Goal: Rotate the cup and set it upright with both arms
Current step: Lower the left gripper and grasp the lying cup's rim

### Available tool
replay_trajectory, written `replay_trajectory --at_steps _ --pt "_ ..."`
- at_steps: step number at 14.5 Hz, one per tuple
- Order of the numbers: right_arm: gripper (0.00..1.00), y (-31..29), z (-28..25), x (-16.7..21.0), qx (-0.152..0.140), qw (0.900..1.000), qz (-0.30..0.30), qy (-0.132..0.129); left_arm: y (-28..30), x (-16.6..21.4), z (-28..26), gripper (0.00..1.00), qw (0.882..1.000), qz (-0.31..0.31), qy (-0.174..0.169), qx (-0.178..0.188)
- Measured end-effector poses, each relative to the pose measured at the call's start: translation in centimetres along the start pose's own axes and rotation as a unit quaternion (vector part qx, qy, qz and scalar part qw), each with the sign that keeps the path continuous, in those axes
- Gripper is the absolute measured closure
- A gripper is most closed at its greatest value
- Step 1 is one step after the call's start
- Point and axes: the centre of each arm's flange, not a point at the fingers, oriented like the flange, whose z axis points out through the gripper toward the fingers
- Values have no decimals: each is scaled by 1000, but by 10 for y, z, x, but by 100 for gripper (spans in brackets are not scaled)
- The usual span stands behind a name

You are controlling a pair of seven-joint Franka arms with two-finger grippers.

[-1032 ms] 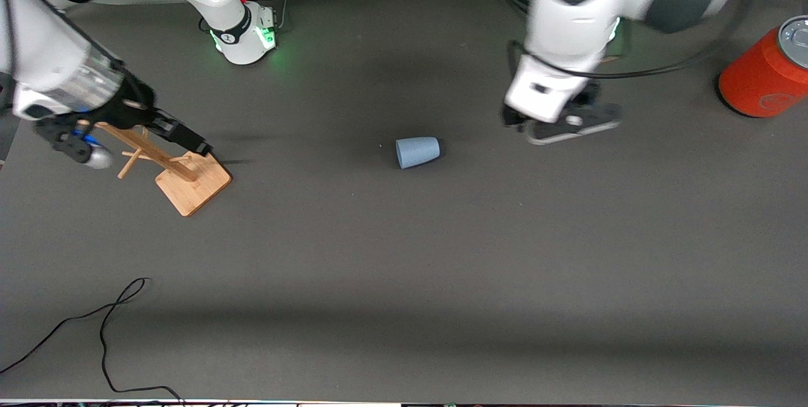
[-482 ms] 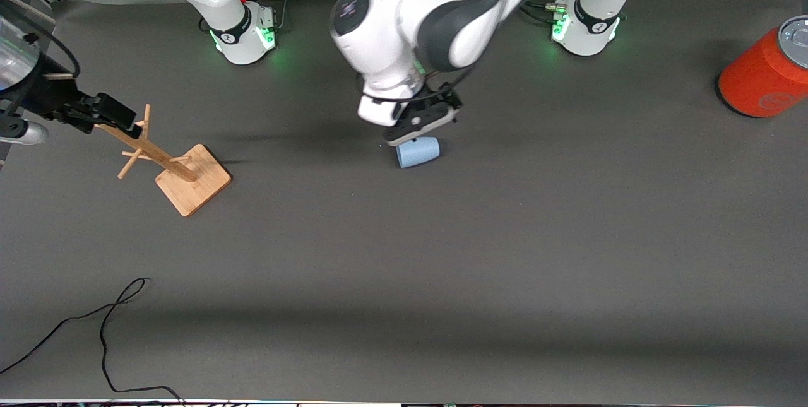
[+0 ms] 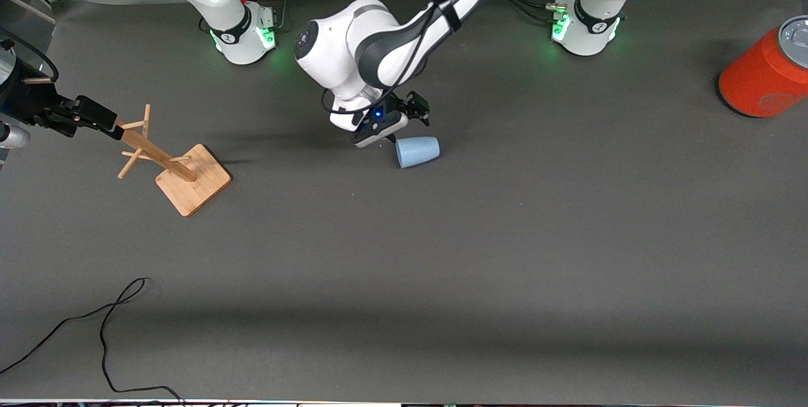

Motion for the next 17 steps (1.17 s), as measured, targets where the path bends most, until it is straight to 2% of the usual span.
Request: replay_trajectory --at_steps 8,17 --pt "0 -1 2 0 0 1000 -1 -2 50 -32 73 0 999 27 21 23" --pt "0 -1 2 0 0 1000 -1 -2 53 -33 93 0 998 29 19 46"
